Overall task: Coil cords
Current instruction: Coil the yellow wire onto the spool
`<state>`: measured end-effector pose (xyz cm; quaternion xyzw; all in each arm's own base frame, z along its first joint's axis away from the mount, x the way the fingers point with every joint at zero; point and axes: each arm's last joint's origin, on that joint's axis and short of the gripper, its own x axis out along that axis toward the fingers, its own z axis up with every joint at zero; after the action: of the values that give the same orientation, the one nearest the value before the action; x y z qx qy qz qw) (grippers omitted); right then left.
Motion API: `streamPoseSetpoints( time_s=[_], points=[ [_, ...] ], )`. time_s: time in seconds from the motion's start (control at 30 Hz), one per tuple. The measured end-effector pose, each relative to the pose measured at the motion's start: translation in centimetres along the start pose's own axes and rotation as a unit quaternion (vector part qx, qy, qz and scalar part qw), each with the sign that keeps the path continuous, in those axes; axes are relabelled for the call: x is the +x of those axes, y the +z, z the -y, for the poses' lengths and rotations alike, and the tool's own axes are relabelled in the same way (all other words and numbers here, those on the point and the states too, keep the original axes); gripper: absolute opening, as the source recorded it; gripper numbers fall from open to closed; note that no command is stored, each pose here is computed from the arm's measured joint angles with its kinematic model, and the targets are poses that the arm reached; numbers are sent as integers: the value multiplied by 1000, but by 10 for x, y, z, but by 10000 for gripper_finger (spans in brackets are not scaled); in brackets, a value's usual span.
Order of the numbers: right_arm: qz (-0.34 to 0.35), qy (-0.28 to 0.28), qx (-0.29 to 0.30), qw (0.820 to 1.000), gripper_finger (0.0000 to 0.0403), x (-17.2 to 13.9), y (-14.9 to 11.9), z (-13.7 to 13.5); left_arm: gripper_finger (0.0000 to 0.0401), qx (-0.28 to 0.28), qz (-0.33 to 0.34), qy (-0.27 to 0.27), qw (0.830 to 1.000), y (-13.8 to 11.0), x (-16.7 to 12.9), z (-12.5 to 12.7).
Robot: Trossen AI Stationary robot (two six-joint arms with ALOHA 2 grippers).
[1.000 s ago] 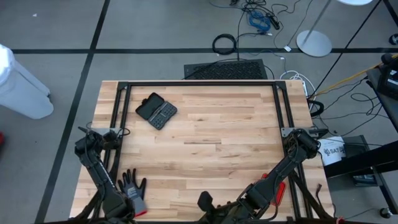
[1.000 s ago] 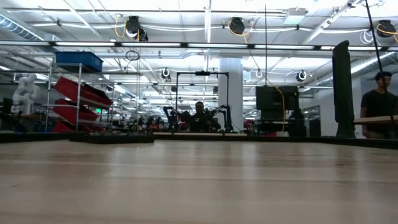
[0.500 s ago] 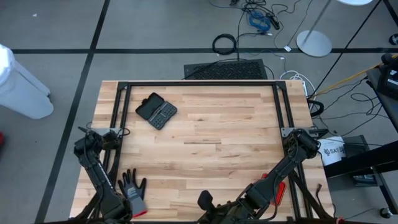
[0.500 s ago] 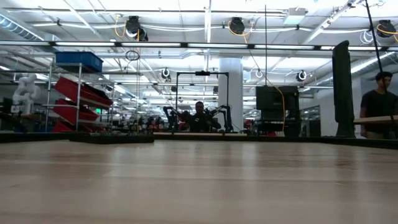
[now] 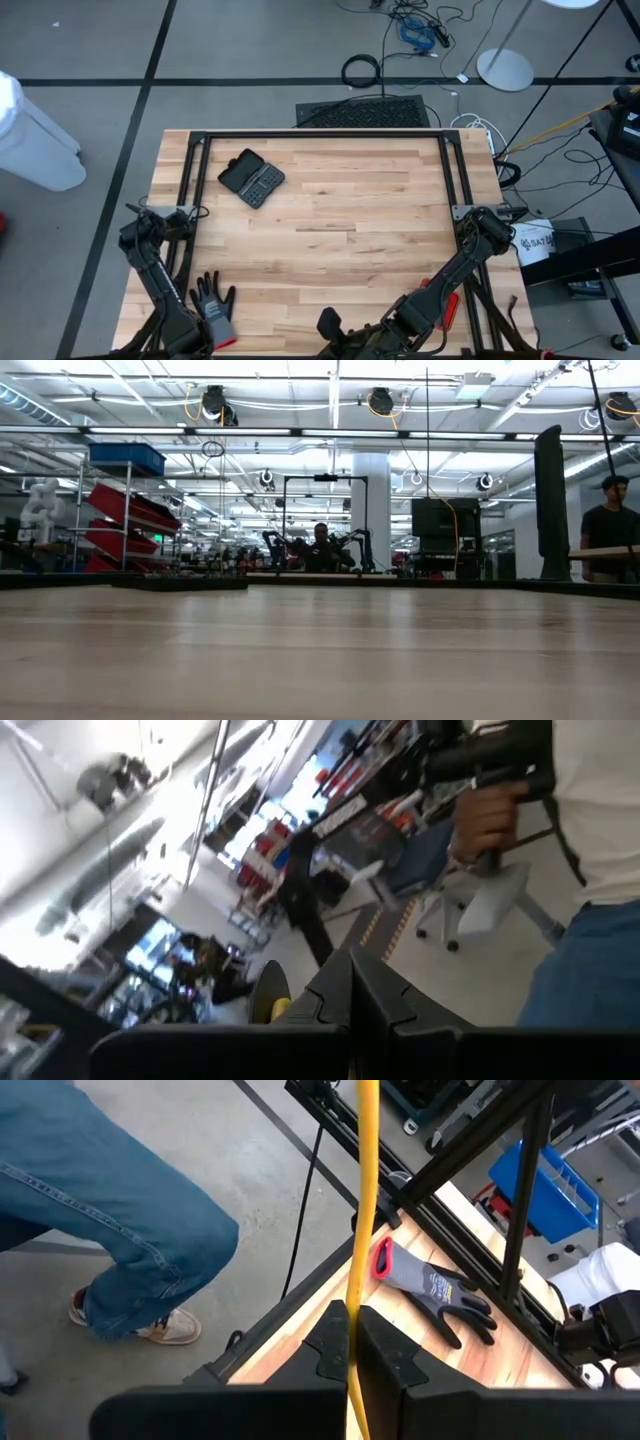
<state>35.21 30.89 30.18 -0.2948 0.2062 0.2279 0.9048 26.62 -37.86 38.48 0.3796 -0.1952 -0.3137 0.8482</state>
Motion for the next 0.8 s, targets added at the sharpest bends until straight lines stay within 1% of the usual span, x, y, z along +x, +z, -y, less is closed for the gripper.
streamPoseSetpoints(
  time_s=[0.13, 0.27, 0.4, 0.5, 0.57, 0.7, 0.8],
  points=[
    [-10, 0, -1, 1000, 0, 0, -2, 0, 0, -13, -30, 18, 999, -7, 1, -4],
    [-21, -35, 6, 999, 9, -1, -2, 0, 0, -33, -81, 51, 995, -17, 2, -10],
    [-45, -91, 4, 995, 52, -9, -1, -4, 0, -38, -111, 79, 990, -24, 3, -16],
    [-74, -145, 7, 987, 96, -23, 1, -8, 0, -46, -121, 90, 988, -27, 3, -18],
    [-97, -171, 9, 981, 126, -34, -1, -10, 0, -45, -131, 99, 985, -27, 3, -18],
    [-115, -186, 30, 975, 177, -56, 0, -16, 0, -45, -139, 105, 984, -28, 3, -19],
    [-110, -178, 51, 977, 202, -75, 4, -22, 0, -44, -140, 105, 984, -28, 3, -19]
  ],
)
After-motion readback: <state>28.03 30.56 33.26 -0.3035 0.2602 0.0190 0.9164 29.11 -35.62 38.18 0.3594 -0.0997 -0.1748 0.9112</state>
